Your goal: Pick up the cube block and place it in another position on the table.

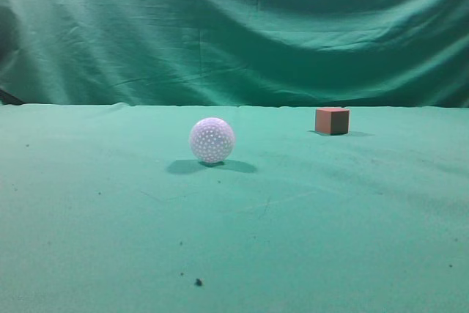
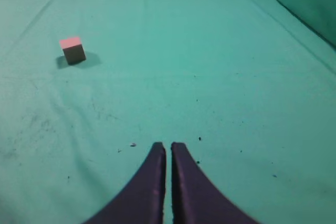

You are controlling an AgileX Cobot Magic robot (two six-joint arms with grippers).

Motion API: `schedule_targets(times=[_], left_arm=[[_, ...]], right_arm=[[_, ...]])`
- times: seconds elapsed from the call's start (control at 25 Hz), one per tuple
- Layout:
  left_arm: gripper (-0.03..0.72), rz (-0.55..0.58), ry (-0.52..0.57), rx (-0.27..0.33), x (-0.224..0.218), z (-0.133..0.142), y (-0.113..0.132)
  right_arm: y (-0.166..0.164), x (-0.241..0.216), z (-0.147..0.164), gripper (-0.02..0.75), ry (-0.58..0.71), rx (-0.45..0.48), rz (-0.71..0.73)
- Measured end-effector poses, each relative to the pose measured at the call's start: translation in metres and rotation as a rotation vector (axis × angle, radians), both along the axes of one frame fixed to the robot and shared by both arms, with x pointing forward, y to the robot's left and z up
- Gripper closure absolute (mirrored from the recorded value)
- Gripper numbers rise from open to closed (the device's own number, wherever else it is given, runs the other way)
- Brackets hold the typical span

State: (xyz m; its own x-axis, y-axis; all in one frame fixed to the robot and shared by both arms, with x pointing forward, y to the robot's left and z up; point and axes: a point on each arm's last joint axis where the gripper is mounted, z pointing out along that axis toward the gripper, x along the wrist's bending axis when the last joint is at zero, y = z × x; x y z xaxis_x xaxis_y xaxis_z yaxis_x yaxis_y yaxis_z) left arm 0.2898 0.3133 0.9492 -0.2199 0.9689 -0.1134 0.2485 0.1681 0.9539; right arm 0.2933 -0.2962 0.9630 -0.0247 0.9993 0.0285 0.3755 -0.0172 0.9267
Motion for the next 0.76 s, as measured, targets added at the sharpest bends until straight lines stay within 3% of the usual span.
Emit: schedule_targets(times=[0.2, 0.76], left_arm=[[0.453, 0.0, 0.0, 0.0, 0.0, 0.0, 0.0], [0.453, 0.0, 0.0, 0.0, 0.0, 0.0, 0.0]], right_arm=[[0.0, -0.004, -0.022, 0.738, -0.012, 0.009, -0.002], [0.0, -0.003, -0.019, 0.738, -0.052, 0.02, -0.005]])
